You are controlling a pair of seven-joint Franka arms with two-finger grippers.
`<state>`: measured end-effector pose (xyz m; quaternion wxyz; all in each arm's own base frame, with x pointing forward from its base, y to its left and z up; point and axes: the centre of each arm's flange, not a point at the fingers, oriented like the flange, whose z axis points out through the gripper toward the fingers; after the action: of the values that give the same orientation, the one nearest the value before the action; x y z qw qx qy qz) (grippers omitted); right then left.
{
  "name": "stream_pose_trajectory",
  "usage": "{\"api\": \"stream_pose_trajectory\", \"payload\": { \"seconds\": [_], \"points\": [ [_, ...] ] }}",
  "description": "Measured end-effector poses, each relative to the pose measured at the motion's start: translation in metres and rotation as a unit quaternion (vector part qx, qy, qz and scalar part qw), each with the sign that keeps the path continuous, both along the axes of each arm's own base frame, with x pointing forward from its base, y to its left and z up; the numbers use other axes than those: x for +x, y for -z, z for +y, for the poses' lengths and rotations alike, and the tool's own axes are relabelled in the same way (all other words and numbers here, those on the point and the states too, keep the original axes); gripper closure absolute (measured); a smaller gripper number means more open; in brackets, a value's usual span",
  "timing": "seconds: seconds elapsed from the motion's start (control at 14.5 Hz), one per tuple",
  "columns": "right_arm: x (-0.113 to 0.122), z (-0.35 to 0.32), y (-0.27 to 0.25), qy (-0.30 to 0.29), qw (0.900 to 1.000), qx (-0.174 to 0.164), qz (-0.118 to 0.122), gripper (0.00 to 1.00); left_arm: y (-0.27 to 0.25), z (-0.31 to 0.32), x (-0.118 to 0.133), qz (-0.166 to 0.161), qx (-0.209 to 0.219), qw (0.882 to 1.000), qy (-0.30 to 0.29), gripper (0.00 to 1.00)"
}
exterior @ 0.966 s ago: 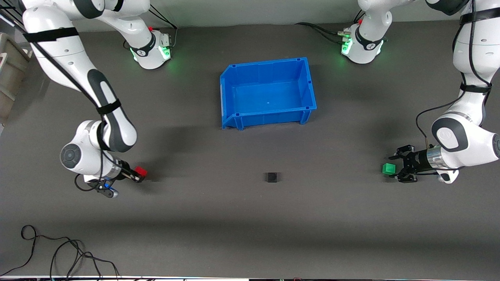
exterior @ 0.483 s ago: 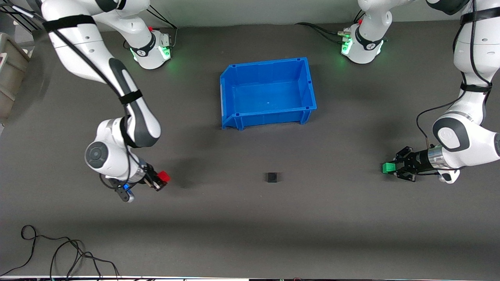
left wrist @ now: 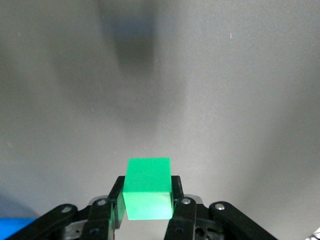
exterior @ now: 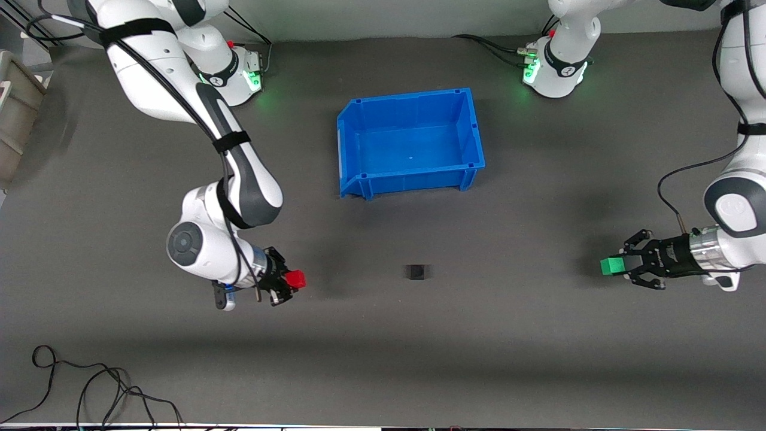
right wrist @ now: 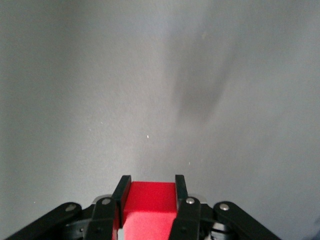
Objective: Attach green and red cubes to black cube
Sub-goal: 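Carry the red cube and the green cube toward the black cube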
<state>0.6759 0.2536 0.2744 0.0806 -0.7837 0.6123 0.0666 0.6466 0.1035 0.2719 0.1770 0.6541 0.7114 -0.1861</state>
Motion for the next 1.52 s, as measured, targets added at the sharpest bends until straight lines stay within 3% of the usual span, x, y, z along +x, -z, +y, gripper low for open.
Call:
{"api": "stream_pose_trajectory", "payload": {
  "seconds": [0.21, 0.48, 0.76, 0.97, 1.52],
  "points": [
    [-0.006, 0.029, 0.007, 0.041, 0.999, -0.001, 0.014, 0.60, -0.006, -0.057, 0.012, 0.008, -0.002, 1.000, -0.017, 0.60],
    [-0.012, 0.065, 0.012, 0.089, 0.996, -0.002, 0.029, 0.60, -0.010, -0.177, 0.018, -0.011, -0.015, 1.000, 0.015, 0.60],
    [-0.030, 0.135, 0.045, 0.122, 0.992, -0.024, 0.037, 0.60, 0.005, -0.287, 0.004, -0.041, 0.006, 0.999, 0.008, 0.60],
    [-0.029, 0.169, 0.062, 0.148, 0.988, -0.020, 0.032, 0.60, 0.040, -0.352, -0.014, -0.059, 0.027, 0.998, -0.005, 0.60],
    [-0.064, 0.236, 0.091, 0.156, 0.987, -0.033, 0.028, 0.60, 0.079, -0.407, -0.038, -0.071, 0.042, 0.996, 0.021, 0.60]
  ]
}}
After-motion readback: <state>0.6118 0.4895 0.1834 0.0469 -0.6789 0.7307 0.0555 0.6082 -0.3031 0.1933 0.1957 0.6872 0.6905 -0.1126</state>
